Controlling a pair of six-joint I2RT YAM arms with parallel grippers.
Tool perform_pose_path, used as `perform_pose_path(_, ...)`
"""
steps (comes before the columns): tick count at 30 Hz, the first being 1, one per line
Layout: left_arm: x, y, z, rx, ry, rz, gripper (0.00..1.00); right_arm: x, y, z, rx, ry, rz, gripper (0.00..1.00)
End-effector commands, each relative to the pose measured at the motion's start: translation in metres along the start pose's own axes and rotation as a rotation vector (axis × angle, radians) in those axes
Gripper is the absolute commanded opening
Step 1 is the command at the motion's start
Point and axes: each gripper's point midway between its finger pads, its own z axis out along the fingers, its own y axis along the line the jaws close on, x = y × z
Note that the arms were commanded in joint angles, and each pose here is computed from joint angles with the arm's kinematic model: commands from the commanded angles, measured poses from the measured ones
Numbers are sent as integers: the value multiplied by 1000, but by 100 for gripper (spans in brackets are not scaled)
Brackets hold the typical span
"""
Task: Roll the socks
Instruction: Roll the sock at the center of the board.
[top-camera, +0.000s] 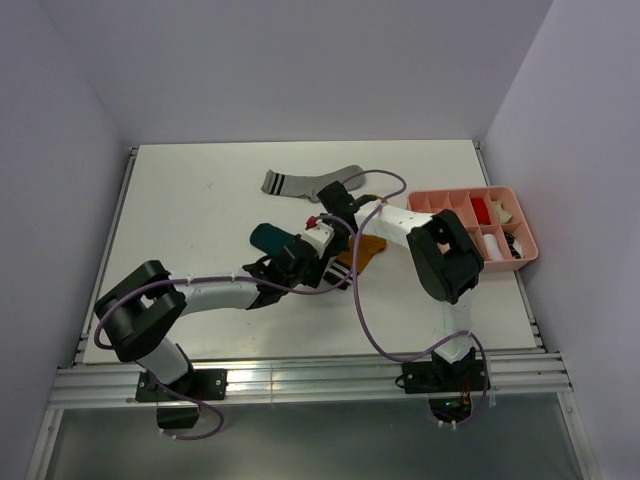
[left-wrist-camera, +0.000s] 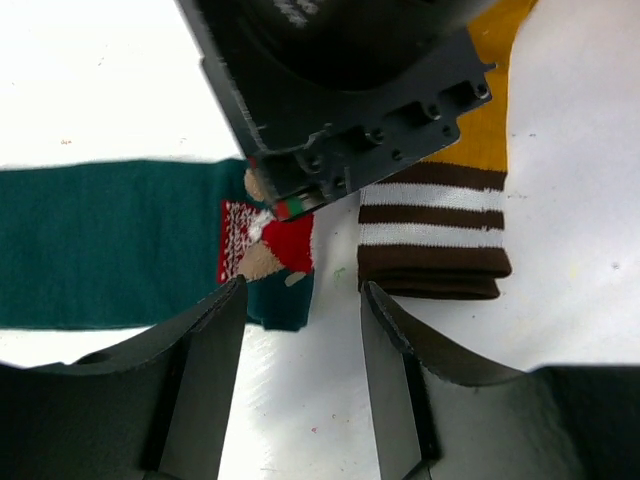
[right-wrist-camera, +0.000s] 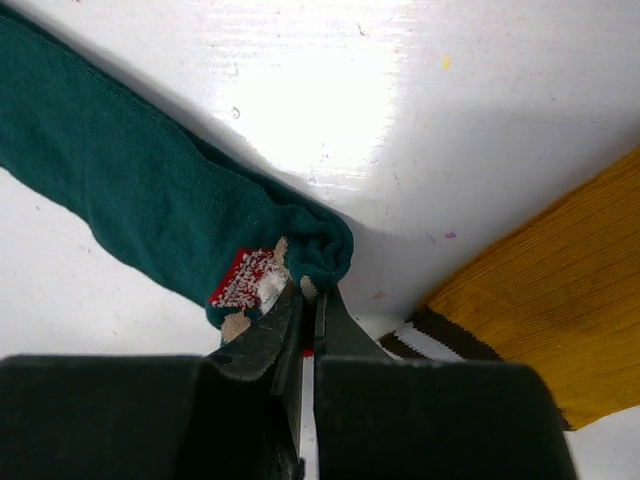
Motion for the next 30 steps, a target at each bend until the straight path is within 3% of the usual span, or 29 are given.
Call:
perform_pose_path(1,-20,-2,5,-28,-58,48,54,29,-20,13,79,110,12,0)
perform_pose_path(17,43,10,20,-154,86,96,52,38,-22,18,66,138,26,0)
perform_pose_path(22,64,9,19,-172,140,105,45,38,-20,20,59,142,32,0)
perform_pose_path(30,59,6,14,-172,121,82,30,35,-2,13,-46,123,34,0)
